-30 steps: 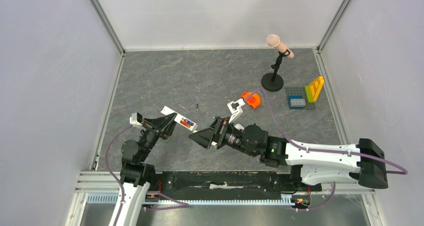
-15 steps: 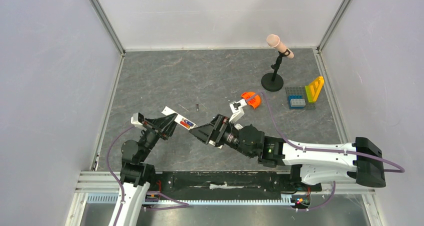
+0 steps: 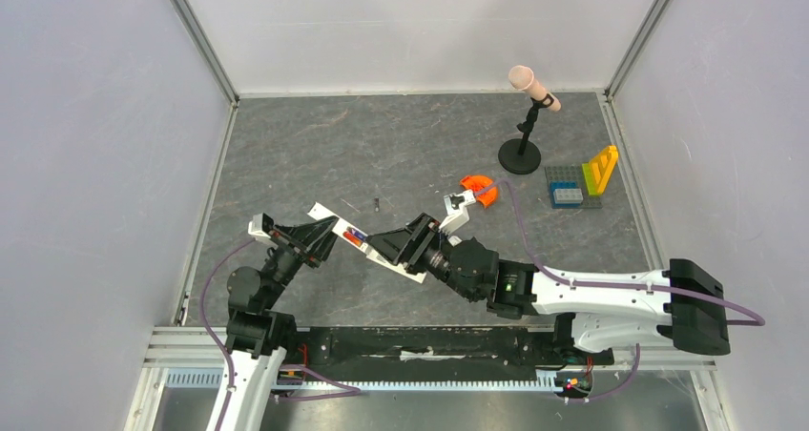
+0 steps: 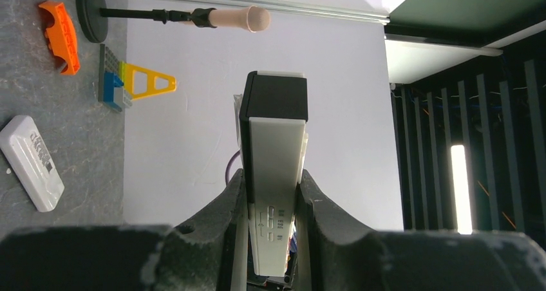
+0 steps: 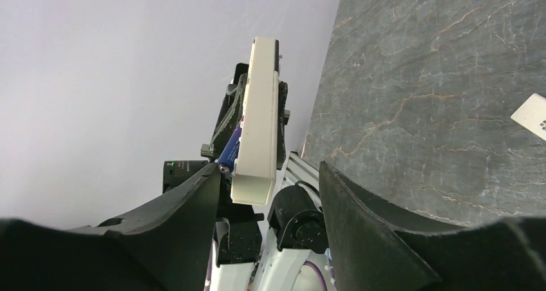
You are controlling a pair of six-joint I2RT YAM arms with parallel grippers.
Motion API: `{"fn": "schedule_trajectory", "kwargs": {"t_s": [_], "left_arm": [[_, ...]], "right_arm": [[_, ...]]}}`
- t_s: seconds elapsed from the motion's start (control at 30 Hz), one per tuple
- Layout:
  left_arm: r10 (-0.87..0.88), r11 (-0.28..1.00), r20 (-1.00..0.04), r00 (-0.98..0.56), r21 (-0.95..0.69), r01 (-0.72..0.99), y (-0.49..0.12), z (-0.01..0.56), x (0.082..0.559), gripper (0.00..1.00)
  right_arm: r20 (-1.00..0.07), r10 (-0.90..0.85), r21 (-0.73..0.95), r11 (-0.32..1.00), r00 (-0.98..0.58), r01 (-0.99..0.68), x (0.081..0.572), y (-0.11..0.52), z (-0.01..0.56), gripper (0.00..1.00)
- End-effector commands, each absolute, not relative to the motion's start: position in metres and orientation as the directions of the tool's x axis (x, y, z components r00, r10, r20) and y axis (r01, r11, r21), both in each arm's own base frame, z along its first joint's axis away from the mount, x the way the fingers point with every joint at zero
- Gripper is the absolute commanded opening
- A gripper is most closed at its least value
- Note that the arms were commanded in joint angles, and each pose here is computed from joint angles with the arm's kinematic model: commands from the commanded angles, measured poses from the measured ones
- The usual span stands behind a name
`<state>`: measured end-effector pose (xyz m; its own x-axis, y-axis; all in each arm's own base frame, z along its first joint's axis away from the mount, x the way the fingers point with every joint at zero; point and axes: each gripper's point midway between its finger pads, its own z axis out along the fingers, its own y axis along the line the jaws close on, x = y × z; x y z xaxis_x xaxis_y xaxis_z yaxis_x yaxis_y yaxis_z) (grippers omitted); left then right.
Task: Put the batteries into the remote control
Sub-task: Load the battery into the remote control.
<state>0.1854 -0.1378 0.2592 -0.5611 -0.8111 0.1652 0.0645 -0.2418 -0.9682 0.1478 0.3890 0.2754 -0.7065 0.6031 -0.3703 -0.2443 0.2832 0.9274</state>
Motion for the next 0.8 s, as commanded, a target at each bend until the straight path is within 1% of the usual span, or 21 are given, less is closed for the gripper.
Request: {"fn": "schedule_trajectory", "kwargs": {"t_s": [0.0, 0.3, 0.77], "left_arm": [[-0.787, -0.281, 0.141, -0.601, -0.949, 0.144, -0.137, 0.292, 0.164, 0.02], [-0.783, -0.268, 0.123, -0.609, -0.951, 0.152, -0.139, 0.294, 0.16, 0.02], [-0.766, -0.262, 0.087, -0.637, -0.947, 0.187, -0.142, 0.306, 0.15, 0.02]], "right_arm": [[-0.326, 0.649, 0.945, 0.229, -0.687, -0.232, 0.156, 0.39, 0.295, 0.58], [-0.322, 0.645, 0.946, 0.238, -0.693, -0.218, 0.157, 0.39, 0.288, 0.52], [-0.326, 0.607, 0.942, 0.275, -0.725, -0.193, 0.154, 0.401, 0.275, 0.47]]}}
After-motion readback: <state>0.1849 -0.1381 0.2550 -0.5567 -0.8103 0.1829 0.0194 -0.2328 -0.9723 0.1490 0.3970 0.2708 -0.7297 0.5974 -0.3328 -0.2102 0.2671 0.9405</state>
